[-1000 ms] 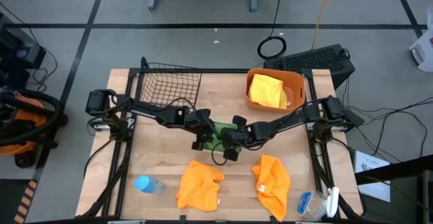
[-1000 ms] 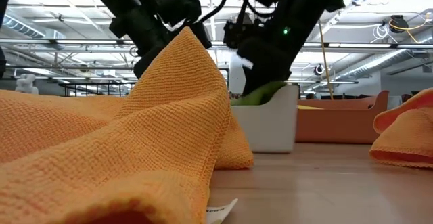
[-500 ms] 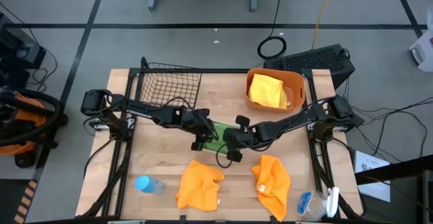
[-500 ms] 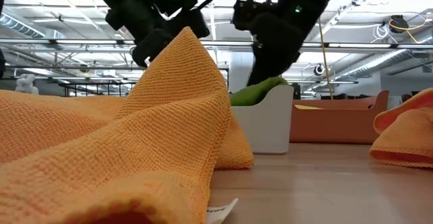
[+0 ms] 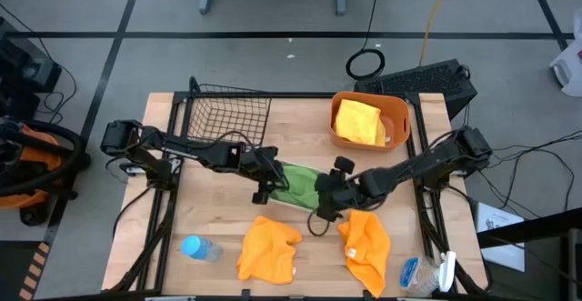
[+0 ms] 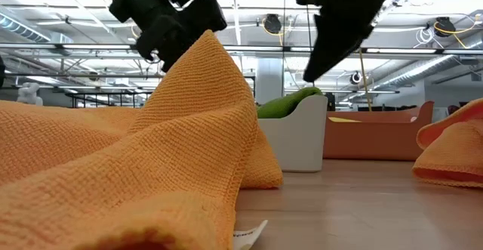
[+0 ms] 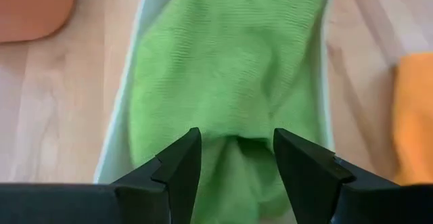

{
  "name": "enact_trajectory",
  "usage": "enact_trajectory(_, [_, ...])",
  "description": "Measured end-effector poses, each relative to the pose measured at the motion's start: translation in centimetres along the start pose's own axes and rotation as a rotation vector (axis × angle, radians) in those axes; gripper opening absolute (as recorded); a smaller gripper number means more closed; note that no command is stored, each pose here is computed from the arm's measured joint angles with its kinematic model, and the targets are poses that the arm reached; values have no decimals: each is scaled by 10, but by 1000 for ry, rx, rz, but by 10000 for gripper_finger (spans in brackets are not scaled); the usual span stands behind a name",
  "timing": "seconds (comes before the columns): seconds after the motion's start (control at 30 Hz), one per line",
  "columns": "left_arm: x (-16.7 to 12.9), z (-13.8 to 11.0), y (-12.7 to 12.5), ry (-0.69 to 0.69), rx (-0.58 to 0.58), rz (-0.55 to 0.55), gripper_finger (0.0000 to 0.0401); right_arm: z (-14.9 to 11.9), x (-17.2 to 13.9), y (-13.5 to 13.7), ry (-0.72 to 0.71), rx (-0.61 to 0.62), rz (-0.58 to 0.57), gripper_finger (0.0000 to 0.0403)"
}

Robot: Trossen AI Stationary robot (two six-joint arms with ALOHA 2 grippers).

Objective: Sort microfiber towel by color & place in baskets
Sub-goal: Put the green microfiber cloth into the white bin, then adjust the white bin

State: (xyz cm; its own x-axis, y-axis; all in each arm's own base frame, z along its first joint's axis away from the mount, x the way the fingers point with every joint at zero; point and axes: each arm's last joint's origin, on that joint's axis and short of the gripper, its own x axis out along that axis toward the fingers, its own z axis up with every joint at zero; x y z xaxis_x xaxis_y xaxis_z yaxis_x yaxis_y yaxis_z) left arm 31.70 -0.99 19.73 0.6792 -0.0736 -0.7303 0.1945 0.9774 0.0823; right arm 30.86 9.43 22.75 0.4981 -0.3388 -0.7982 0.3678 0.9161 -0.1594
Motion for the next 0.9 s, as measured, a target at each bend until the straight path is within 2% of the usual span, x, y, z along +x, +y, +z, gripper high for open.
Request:
enact_trajectory(0.2, [-5,4,-9,-24,39,-17,192,-18,-15,28,-41,-44,20,179])
enact_trajectory(0.37, [-4,4,-11,-19,43,-22,192,-26,-19,52,-115,-68,64,160])
enact_trajectory(0.57, [-6,5,-12,-27,45,-23,192,-42,-6,83,-137,-146,111,96])
enact_trajectory(0.77, [-6,5,-12,-32,54,-22,192,-51,11,91,-94,-147,85,13])
enact_trajectory(0.9, [-6,6,-12,-36,65,-21,192,-48,19,85,-89,-118,46,11])
